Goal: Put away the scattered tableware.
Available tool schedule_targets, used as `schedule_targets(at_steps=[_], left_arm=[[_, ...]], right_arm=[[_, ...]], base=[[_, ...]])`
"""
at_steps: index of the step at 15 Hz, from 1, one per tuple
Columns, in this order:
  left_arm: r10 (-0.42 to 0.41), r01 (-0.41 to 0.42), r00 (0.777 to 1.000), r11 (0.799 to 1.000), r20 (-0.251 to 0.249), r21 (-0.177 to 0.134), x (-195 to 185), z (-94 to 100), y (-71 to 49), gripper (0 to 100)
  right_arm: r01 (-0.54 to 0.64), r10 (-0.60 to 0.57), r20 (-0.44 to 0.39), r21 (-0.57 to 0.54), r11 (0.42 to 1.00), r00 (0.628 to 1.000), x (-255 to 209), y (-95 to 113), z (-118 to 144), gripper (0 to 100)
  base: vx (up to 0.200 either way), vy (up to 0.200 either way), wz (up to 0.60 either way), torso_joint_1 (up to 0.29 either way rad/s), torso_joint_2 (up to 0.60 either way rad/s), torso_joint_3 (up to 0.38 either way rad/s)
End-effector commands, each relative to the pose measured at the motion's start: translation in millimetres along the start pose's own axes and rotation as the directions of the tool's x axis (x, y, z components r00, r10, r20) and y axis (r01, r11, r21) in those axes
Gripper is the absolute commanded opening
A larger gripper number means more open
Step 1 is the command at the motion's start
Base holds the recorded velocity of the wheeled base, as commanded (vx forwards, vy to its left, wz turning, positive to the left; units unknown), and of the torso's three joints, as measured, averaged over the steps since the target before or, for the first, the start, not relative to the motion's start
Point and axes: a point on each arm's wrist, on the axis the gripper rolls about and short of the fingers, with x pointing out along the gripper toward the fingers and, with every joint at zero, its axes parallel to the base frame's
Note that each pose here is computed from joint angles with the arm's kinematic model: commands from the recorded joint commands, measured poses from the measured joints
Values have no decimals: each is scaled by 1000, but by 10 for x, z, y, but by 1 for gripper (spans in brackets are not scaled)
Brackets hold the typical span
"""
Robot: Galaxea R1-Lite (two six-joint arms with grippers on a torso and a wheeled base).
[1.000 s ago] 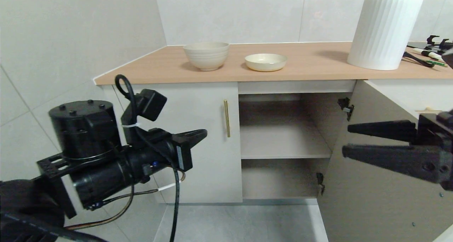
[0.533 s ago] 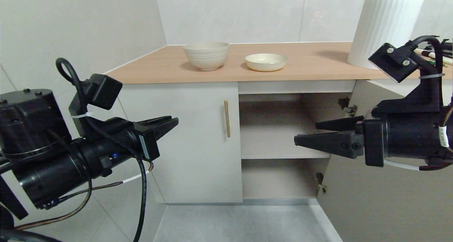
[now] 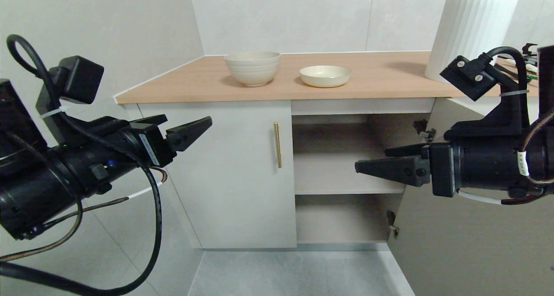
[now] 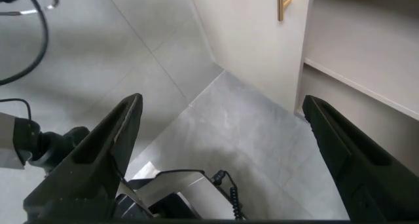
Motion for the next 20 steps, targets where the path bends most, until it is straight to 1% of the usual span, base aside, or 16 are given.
schedule_targets(at_steps=[1,3,7,12,18,19,20], left_arm=[[-9,9,1000,1000,15,1,-34,36,-21,100],[-7,7,1000,1000,17,1,-37,42,-22,100],[-5,5,1000,1000,-11,-1,-69,52,-25,100],[-6,6,1000,1000,-5,-2,-90,75,-26,100],[-12,11,1000,1000,25,5,-157,152,-41,100],[-12,12,1000,1000,28,3,-156,160,-42,100],[-12,12,999,1000,30,-9,-160,164,-42,100]], right_arm=[[-1,1,-1,0,1000,1000,7,-1,-1,100],[-1,1,-1,-1,1000,1000,7,-1,-1,100],[-2,2,5,-1,1000,1000,-13,5,6,100],[-1,1,2,0,1000,1000,-7,3,0,100],[-1,1,1,0,1000,1000,-2,1,-2,100],[-1,1,1,0,1000,1000,-2,1,-2,100],[-1,1,1,0,1000,1000,-2,1,-2,100]], base=[[0,0,0,0,0,0],[0,0,0,0,0,0],[200,0,0,1,0,6],[200,0,0,5,0,1],[0,0,0,0,0,0],[0,0,0,0,0,0],[0,0,0,0,0,0]])
